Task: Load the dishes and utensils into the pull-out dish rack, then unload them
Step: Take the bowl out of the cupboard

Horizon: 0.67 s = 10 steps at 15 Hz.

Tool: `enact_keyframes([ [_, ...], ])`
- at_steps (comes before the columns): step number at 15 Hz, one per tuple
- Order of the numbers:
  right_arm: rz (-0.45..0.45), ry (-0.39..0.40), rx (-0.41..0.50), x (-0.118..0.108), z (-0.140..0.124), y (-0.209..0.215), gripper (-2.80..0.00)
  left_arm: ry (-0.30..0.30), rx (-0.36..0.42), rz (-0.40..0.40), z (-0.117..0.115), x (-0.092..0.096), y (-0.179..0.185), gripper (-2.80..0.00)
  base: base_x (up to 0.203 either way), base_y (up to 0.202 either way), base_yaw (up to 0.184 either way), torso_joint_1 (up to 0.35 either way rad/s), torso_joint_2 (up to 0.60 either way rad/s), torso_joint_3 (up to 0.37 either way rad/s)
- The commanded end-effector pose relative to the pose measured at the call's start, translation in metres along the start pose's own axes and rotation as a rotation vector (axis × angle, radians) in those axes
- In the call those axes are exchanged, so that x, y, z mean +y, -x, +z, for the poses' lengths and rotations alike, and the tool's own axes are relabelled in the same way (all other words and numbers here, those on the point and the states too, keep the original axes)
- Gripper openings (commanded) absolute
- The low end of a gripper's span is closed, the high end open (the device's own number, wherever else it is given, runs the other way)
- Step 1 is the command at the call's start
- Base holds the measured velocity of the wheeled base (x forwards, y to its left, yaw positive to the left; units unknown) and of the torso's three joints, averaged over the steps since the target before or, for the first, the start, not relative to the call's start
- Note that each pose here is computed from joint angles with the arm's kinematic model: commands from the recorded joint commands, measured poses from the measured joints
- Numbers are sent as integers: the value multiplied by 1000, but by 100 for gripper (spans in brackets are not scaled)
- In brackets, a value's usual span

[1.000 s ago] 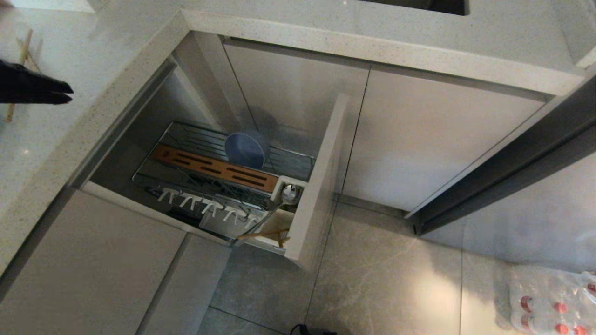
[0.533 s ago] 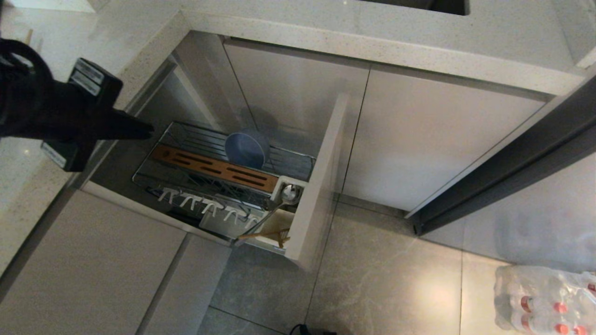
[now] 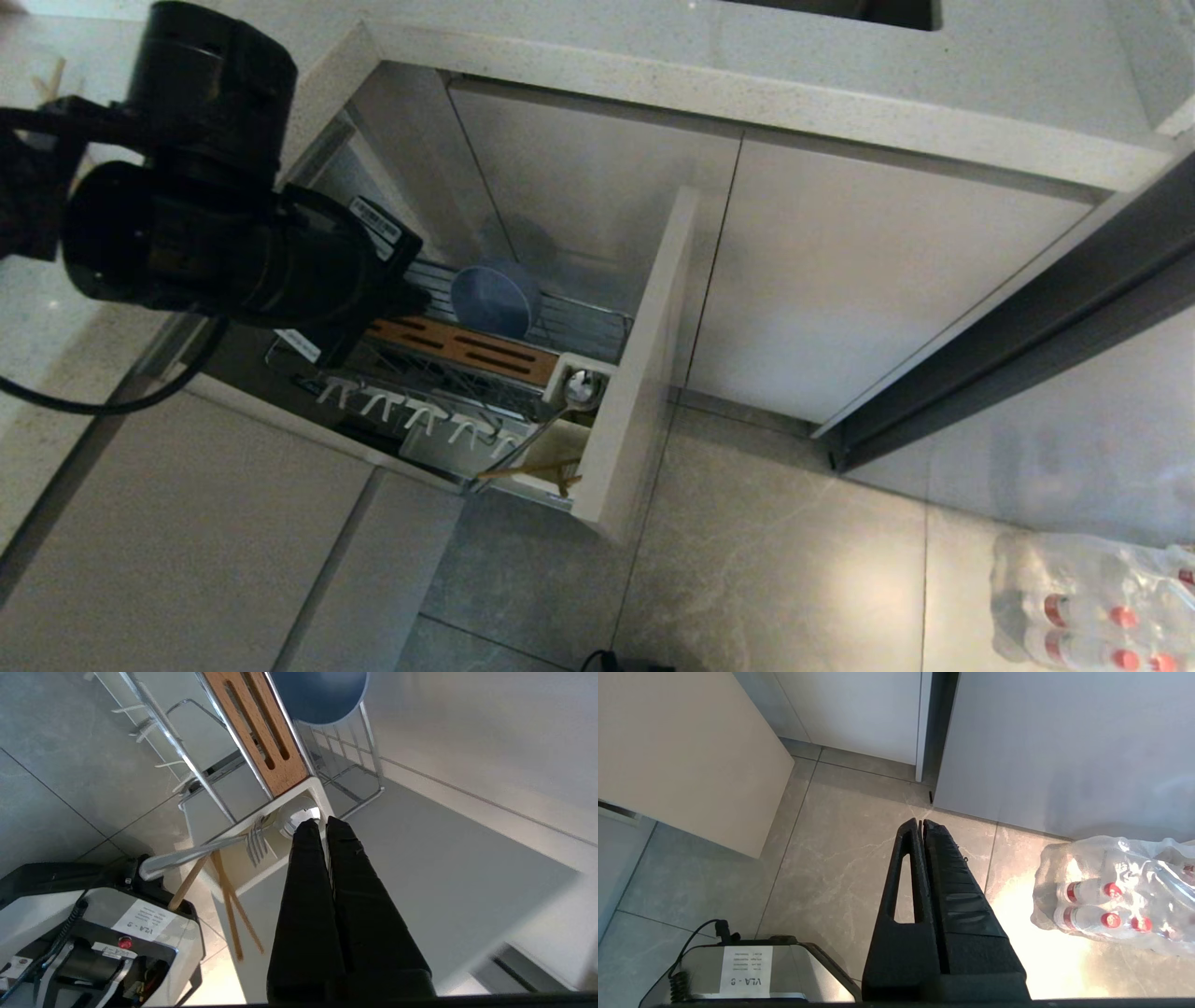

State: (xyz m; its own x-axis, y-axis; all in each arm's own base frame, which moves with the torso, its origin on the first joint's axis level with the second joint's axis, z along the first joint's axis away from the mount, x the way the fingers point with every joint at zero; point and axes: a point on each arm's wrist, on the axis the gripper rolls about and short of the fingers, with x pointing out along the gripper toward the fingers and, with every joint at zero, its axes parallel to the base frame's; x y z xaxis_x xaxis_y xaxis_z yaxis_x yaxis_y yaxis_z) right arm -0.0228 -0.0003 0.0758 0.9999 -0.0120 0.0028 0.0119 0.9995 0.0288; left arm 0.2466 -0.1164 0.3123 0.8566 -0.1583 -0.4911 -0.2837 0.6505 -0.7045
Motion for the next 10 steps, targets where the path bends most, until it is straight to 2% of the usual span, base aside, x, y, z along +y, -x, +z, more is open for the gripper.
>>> enact_keyframes([
  [1,0,0,1,0,0,0,-280,-16,30,43,-10,0,-23,-280,0,0,0,0,0,0],
  [4,0,0,1,0,0,0,-280,-42,32,65,-13,-1,-41,-280,0,0,0,0,0,0],
  [5,0,0,1,0,0,0,-280,-42,14,57,-12,-2,-46,0,0,0,0,0,0,0],
  [10,0,0,1,0,0,0,-280,-51,-10,74,-12,-6,-71,0,0,0,0,0,0,0],
])
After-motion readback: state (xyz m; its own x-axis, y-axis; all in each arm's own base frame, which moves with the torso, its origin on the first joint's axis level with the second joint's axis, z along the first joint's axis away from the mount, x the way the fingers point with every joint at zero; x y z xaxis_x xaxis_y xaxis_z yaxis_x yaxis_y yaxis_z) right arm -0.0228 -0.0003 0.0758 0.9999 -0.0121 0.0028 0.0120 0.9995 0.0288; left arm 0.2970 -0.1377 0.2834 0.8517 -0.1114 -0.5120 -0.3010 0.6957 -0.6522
